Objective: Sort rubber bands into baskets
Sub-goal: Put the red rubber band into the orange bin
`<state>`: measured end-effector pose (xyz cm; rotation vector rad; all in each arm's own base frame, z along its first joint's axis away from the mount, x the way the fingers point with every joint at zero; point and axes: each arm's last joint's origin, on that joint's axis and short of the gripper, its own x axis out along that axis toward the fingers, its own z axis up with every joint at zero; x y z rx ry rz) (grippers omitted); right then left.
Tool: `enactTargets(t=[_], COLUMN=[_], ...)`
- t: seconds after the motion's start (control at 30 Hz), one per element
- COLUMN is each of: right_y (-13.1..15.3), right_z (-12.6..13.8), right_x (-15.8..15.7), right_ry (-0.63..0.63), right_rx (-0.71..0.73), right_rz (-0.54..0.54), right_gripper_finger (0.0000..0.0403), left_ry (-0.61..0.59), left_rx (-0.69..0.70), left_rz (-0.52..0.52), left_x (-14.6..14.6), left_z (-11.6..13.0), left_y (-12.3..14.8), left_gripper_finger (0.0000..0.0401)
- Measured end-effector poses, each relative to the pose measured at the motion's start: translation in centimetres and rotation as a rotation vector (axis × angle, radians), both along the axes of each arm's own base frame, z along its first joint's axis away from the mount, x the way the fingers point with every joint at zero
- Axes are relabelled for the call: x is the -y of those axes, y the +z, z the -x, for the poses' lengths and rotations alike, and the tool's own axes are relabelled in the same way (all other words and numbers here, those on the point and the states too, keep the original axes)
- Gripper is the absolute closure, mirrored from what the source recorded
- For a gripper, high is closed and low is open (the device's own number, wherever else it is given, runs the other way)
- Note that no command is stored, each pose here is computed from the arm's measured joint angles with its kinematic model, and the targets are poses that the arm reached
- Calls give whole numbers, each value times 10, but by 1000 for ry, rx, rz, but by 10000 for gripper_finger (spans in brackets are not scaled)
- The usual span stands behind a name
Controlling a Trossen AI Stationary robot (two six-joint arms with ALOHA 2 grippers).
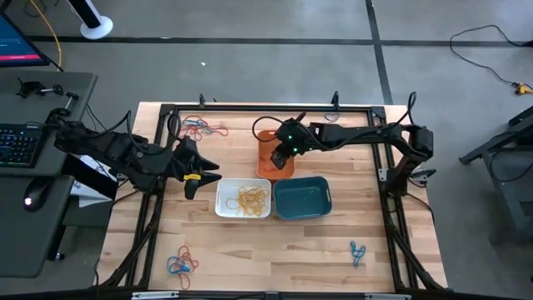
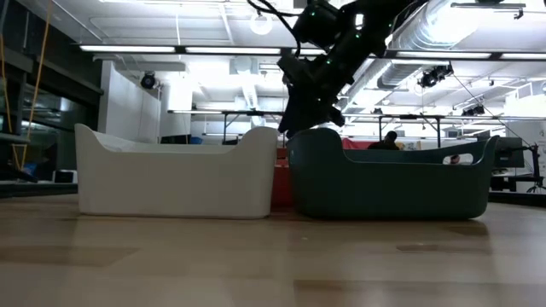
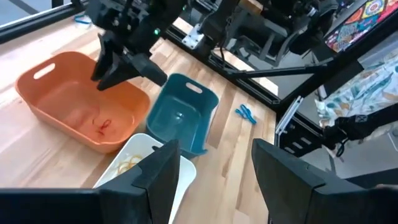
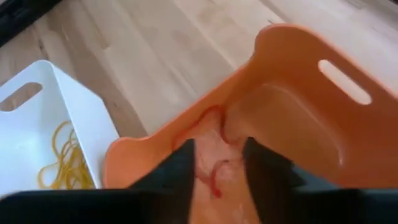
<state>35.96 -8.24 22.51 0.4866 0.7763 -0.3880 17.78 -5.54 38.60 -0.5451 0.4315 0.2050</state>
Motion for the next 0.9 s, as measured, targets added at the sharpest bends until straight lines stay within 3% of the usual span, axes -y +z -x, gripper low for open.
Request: enactTargets(t=[0.17, 0.3, 0.47, 0.7, 0.9], right_y=[6, 18, 42, 67, 71], right_z=[2, 5, 15, 36, 46], right_x=[-2, -10, -30, -51, -60], right_ry=[21, 115, 204, 254, 246], right_rx=[22, 75, 121, 129, 74], right_rz=[-17, -107, -93, -77, -44], right_gripper_finger=[179, 135, 128, 128, 128], left_ry=[-5, -52, -132, -259, -313], left_rx=[-45, -177, -479, -750, -915], left_rz=[0, 75, 104, -8, 88], left_x=[-1, 4, 36, 124, 189], left_z=[3, 8, 7, 5, 12], left_y=[-4, -15, -45, -101, -151], left_gripper_finger=[208, 208, 208, 208, 208])
